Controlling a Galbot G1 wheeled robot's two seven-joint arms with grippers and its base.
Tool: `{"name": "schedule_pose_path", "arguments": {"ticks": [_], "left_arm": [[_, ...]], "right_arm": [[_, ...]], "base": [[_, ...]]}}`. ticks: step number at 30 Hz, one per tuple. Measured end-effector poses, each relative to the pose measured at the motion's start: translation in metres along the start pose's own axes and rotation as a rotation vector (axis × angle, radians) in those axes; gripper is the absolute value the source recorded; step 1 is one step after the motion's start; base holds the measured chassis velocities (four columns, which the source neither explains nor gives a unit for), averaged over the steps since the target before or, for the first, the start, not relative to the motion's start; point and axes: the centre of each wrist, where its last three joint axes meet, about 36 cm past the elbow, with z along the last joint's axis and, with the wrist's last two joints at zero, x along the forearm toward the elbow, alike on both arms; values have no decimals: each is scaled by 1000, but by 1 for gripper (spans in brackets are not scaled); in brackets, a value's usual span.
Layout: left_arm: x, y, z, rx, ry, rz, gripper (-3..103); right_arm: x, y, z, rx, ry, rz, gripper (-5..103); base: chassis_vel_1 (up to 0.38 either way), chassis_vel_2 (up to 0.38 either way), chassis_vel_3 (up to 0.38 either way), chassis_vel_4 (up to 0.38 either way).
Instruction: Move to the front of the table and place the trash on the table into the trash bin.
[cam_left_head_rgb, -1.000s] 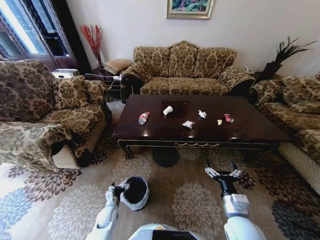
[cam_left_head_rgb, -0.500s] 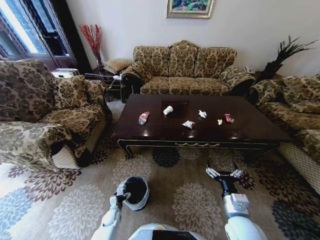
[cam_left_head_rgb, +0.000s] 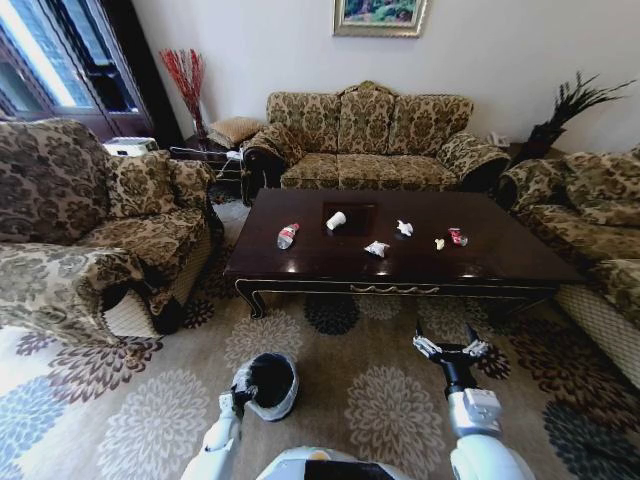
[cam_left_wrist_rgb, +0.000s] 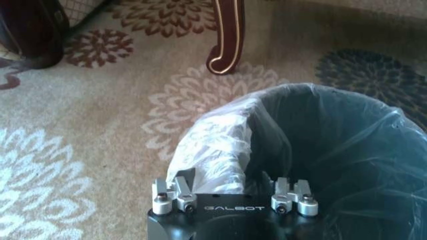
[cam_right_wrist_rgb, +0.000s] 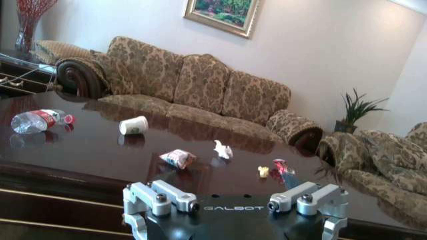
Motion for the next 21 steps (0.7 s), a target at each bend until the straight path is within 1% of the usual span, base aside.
{"name": "schedule_pose_path", "arguments": {"ticks": [2, 3, 5, 6, 9, 11, 12, 13, 14, 15, 16, 17, 20, 21], "left_arm": [[-2, -1, 0, -4, 12, 0, 59], [-2, -1, 0, -4, 12, 0, 59], [-4, -2, -1, -5, 19, 0, 52], [-4, -2, -1, -5, 19, 0, 52], [-6, -3, -2, -5, 21, -1, 40], [-6, -3, -3, -5, 21, -1, 40], [-7, -3, -3, -4, 20, -1, 36], [-7, -3, -3, -4, 20, -1, 36], [-7, -3, -4, -3, 19, -1, 28], [-7, -3, -4, -1, 19, -1, 28], [-7, -4, -4, 1, 19, -1, 24], [-7, -4, -4, 1, 19, -1, 24], [-8, -6, -4, 5, 19, -2, 12], [-8, -6, -4, 5, 19, -2, 12]], "right_arm": [[0, -1, -1, 2, -1, 2, 100], [0, -1, -1, 2, -1, 2, 100], [0, -2, -2, 3, -6, 5, 100], [0, -2, -2, 3, -6, 5, 100], [0, -2, -4, 4, -11, 7, 100], [0, -2, -4, 4, -12, 7, 100], [0, -2, -4, 4, -12, 7, 100], [0, -2, -4, 4, -12, 7, 100], [0, -2, -4, 5, -12, 7, 100], [0, -2, -4, 5, -11, 8, 100], [0, -2, -4, 6, -10, 8, 100], [0, -2, -4, 6, -10, 8, 100], [0, -3, -4, 7, -8, 13, 100], [0, -3, -4, 7, -8, 13, 100]], "base": [[0, 0, 0, 0], [0, 0, 0, 0], [0, 0, 0, 0], [0, 0, 0, 0], [0, 0, 0, 0], [0, 0, 0, 0], [0, 0, 0, 0], [0, 0, 0, 0], [0, 0, 0, 0], [0, 0, 0, 0], [0, 0, 0, 0], [0, 0, 0, 0], [0, 0, 0, 0], [0, 0, 0, 0]]}}
